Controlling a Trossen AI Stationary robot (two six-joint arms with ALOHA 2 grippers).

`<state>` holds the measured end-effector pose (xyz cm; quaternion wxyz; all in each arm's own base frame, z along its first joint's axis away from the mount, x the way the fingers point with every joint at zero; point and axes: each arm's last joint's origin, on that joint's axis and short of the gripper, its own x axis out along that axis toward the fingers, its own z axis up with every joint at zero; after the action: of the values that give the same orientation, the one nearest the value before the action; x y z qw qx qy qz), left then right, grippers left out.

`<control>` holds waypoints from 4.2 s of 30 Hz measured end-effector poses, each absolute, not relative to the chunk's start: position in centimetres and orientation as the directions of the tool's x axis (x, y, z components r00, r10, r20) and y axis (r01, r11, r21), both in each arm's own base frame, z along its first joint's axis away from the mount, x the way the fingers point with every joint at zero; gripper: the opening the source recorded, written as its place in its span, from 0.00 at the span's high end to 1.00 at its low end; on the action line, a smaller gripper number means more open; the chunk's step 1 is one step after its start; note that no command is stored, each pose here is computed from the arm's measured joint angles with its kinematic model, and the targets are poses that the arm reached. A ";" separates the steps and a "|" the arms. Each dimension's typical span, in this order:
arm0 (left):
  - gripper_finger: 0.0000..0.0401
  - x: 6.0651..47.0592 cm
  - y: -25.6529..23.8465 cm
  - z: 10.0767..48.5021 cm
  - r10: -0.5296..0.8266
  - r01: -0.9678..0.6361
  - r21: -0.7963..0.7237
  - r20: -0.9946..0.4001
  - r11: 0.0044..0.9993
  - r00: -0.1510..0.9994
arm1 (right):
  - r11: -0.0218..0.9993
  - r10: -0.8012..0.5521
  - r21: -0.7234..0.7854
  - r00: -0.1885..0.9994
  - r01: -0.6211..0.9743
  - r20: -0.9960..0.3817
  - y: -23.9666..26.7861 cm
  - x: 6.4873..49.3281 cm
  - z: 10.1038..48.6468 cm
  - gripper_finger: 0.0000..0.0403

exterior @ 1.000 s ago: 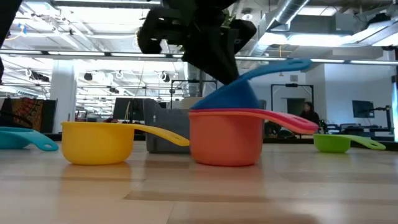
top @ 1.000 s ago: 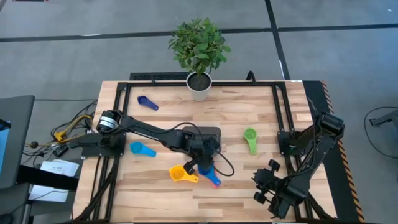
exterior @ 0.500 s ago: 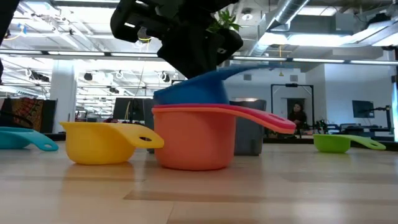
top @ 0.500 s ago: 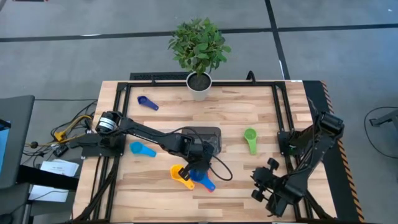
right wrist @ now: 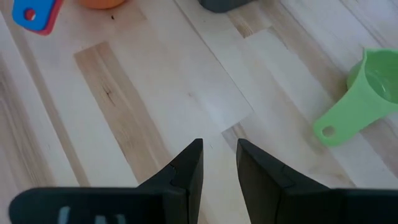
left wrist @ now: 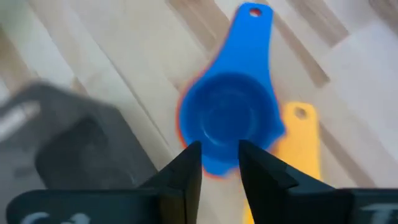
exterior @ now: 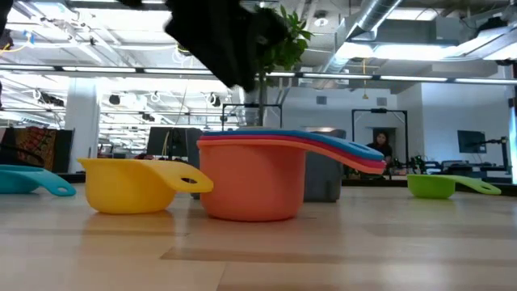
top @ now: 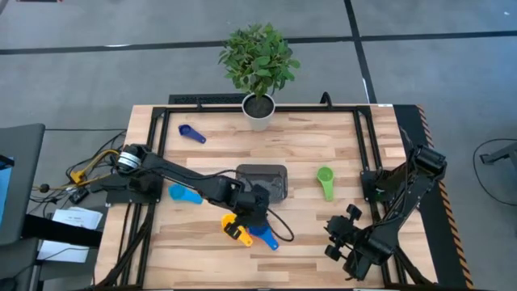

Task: Nest measuring cups in basket
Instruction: Stack the yellow measuring cup on the top of blue measuring cup

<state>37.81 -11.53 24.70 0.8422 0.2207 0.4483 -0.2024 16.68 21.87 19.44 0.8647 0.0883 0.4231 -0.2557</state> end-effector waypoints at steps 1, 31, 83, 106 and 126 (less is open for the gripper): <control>0.76 37.4 -11.6 24.9 -0.131 0.520 0.178 -0.854 0.836 0.504 | 0.854 -0.366 -0.062 0.512 0.517 -0.777 21.9 16.7 19.4 0.70; 0.93 33.3 -12.3 18.8 0.075 0.177 0.142 -0.937 0.974 0.340 | 0.856 -0.365 -0.044 0.542 0.515 -0.757 22.0 16.8 19.5 0.70; 1.00 38.1 -10.3 31.1 0.056 0.154 0.189 -0.786 0.970 0.615 | 0.701 -0.621 -0.257 0.394 0.665 -0.678 19.8 13.6 23.0 0.70; 1.00 43.0 -10.9 23.8 -0.164 0.415 0.089 -0.828 0.906 0.536 | 0.705 -0.577 -0.209 0.377 0.678 -0.725 19.9 13.8 23.1 0.70; 0.88 43.6 -9.3 22.0 -0.229 0.198 -0.152 -0.857 0.968 0.462 | 0.549 -0.690 -0.368 0.159 0.751 -0.706 15.5 14.7 19.8 0.44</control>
<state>43.60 -9.29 21.97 0.8547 -0.0153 0.5036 -0.1251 14.70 15.52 19.75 0.7605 0.0342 0.4431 -0.4735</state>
